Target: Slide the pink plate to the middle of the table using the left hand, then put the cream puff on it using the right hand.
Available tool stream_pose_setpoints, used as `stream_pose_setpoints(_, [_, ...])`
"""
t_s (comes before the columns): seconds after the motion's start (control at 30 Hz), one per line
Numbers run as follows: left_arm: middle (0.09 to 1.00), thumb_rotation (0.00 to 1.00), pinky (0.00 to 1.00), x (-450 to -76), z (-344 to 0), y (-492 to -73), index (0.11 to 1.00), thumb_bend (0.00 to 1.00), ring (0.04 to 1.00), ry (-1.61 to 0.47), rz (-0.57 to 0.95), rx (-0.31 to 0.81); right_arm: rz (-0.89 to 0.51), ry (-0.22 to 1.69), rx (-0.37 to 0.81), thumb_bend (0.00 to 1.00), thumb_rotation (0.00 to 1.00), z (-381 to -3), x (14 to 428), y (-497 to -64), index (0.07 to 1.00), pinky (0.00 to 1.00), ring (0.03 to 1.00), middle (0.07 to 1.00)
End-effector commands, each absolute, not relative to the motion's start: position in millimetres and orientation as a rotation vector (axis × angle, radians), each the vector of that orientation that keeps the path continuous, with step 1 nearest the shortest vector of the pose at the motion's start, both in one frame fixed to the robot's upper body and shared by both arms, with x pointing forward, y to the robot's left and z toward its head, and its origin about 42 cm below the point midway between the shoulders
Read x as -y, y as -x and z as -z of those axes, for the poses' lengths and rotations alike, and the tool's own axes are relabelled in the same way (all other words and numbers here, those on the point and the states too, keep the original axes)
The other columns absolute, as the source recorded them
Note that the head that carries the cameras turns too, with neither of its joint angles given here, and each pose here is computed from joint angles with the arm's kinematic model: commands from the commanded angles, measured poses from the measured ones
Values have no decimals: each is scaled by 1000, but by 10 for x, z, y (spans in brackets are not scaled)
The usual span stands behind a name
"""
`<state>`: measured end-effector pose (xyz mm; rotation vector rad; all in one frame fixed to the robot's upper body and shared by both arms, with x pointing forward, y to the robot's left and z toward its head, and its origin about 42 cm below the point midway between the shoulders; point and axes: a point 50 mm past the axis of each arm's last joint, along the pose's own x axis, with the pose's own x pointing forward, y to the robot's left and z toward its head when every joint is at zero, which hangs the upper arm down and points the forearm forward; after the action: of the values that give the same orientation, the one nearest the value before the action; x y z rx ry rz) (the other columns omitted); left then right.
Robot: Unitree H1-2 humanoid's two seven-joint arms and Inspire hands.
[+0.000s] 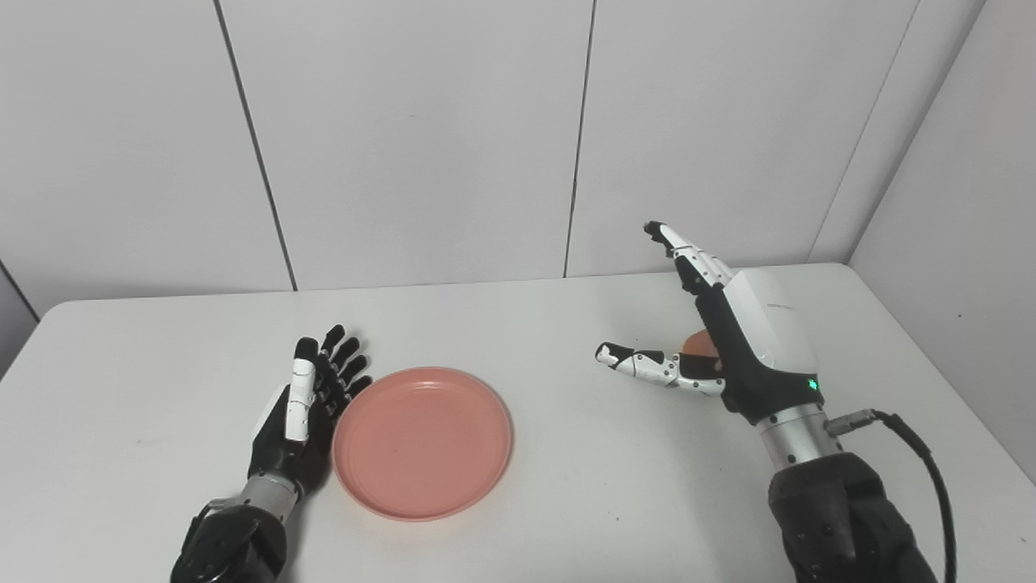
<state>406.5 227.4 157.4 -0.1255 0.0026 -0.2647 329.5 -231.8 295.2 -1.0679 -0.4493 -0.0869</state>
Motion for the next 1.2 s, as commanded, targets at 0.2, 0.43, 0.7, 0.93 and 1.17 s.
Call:
stream_pose_setpoints(0.2, [985,986,988,-2233,-1661,-4072,999,942,972,126,302,16,105,1248,341,1000,520,-3266,2630,-3544,862,632,832,873])
stream_pose_setpoints(0.43, [981,973,983,-2234,-1657,-4077,986,943,961,119,300,24,80,1374,178,1000,355,-3251,2984,-3847,857,648,830,859])
stream_pose_setpoints(0.7, [966,961,955,-2234,-1661,-4076,979,943,953,123,295,25,20,1410,14,1000,332,-3146,3202,-4107,864,652,830,866])
stream_pose_setpoints(0.93, [978,959,977,-2219,-1678,-4059,977,937,963,131,305,30,-9,1408,-62,1000,262,-3024,3292,-4253,832,629,834,863])
stream_pose_setpoints(1.17, [978,952,974,-2209,-1670,-4047,977,943,963,132,305,25,-40,1416,-110,1000,253,-2900,3305,-4328,828,625,810,851])
